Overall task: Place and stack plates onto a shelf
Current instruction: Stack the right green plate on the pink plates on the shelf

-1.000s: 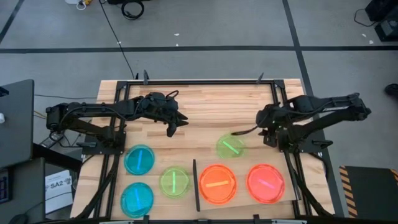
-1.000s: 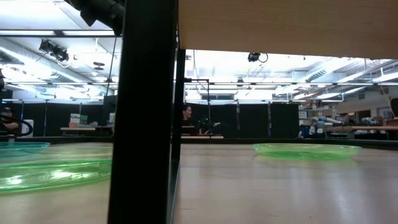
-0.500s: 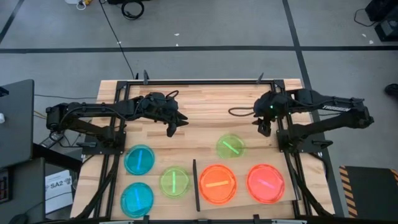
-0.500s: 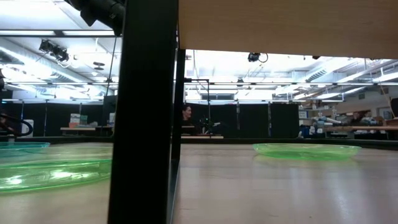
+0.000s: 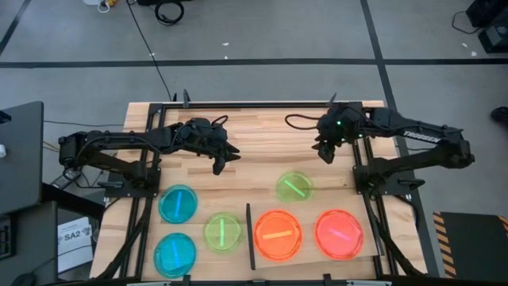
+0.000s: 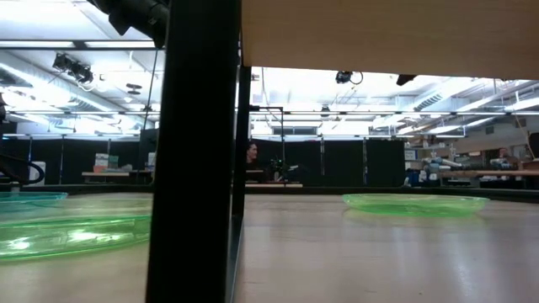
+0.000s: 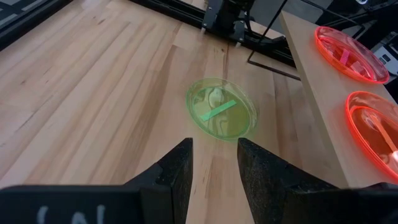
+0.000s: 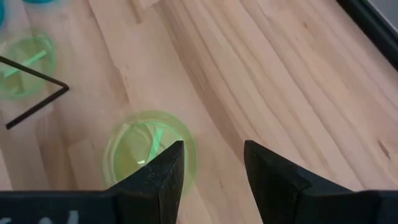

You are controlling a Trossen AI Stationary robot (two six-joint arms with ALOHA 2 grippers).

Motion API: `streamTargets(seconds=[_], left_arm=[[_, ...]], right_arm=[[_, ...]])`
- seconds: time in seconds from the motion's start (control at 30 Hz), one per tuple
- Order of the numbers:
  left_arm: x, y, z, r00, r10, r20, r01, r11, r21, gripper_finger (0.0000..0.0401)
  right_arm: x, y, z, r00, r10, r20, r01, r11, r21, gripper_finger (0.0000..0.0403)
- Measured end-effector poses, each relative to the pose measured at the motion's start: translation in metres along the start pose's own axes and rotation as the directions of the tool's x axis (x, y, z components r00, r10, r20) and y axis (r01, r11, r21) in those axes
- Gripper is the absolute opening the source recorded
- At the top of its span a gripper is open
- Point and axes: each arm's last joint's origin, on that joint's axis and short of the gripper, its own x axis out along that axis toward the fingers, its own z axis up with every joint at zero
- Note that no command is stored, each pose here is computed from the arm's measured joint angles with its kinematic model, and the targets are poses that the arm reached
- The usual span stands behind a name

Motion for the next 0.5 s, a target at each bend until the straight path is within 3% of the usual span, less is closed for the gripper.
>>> streamTargets(seconds=[0.5], left_arm=[[0.000,0.000,0.000,1.000,0.000,0.000,0.000,1.000,0.000,0.0133]], right_arm=[[0.053,-0.007,0.018,0.990,-0.051,-0.132,0.057,0.998,0.041,0.0174]])
